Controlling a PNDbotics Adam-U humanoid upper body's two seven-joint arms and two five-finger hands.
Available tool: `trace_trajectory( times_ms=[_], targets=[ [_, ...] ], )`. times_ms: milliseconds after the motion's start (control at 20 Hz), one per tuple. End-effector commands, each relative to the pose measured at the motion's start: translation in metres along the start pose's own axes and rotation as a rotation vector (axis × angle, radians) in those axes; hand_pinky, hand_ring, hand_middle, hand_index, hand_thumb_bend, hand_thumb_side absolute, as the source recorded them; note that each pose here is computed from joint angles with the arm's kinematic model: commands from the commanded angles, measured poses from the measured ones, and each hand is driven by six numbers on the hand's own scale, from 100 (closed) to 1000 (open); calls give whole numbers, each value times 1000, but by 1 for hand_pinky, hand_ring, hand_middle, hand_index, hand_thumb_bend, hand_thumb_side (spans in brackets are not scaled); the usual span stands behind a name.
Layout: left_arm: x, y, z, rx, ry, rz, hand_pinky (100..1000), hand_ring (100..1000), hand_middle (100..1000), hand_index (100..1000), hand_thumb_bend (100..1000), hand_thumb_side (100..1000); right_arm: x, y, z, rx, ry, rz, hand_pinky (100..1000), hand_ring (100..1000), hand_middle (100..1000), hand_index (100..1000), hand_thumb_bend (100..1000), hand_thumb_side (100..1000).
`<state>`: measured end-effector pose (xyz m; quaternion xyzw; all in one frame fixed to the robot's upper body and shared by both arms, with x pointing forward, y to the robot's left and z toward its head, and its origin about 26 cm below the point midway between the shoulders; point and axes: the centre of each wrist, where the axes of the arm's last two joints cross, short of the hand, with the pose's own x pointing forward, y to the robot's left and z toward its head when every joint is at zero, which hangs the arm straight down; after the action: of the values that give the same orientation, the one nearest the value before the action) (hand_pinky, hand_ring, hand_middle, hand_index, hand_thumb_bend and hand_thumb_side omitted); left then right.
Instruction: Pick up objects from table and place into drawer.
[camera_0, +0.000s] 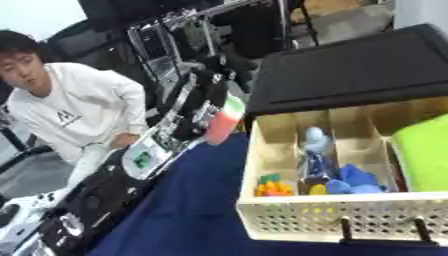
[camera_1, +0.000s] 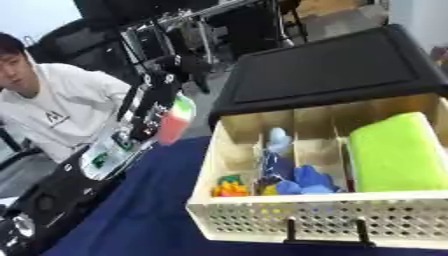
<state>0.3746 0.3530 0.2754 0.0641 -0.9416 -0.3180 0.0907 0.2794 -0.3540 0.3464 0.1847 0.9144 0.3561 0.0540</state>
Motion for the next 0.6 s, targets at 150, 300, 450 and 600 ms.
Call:
trace_trajectory(
  times_ms=[150,300,450,600],
  targets=[
    [7,9,-7,-77,-42,-42,525,759,588,353,100,648,4,6,-5,-12,-21,-32,515,686,571,651,100,680],
    [6,7,-7,-76,-45,-35,513,751,578,349,100,644,4,6,-4,-12,-15,-34,516,686,570,651,100,677],
    [7,5,-8,-71,-64,-30,511,748,577,349,100,622,4,7,-2,-10,-10,-36,516,686,570,651,100,676],
    [9,7,-12,-50,-86,-32,509,744,579,352,100,618,3,8,0,-11,-1,-37,516,686,570,651,100,670]
  ],
)
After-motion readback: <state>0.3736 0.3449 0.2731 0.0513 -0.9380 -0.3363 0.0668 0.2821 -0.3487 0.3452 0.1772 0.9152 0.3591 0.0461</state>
